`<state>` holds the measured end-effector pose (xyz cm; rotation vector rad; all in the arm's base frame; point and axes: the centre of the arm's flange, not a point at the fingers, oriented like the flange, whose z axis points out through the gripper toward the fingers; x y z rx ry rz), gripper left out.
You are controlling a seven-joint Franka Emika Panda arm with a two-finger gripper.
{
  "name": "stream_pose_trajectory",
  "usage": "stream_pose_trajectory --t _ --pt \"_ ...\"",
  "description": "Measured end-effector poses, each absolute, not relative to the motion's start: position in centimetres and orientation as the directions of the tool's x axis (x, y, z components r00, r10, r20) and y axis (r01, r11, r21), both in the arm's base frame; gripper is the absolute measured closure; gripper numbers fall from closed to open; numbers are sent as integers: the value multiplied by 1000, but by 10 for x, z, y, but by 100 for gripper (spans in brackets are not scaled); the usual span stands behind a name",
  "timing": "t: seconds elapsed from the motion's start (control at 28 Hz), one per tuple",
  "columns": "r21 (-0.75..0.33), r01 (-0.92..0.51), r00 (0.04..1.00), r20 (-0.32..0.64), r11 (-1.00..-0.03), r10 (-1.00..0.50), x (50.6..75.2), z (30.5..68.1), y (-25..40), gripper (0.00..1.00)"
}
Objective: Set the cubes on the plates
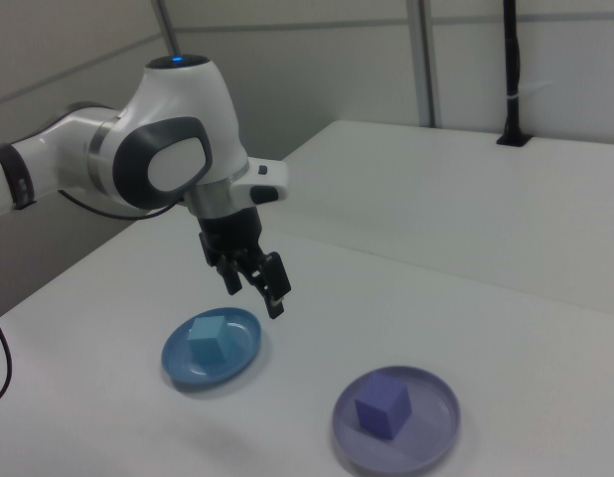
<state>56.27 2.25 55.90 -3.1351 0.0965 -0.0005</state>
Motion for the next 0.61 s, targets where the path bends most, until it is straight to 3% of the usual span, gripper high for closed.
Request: stream_pose_trajectory --t 0.61 --pt "-5 -62 998 14 -998 -62 569 556 23 0"
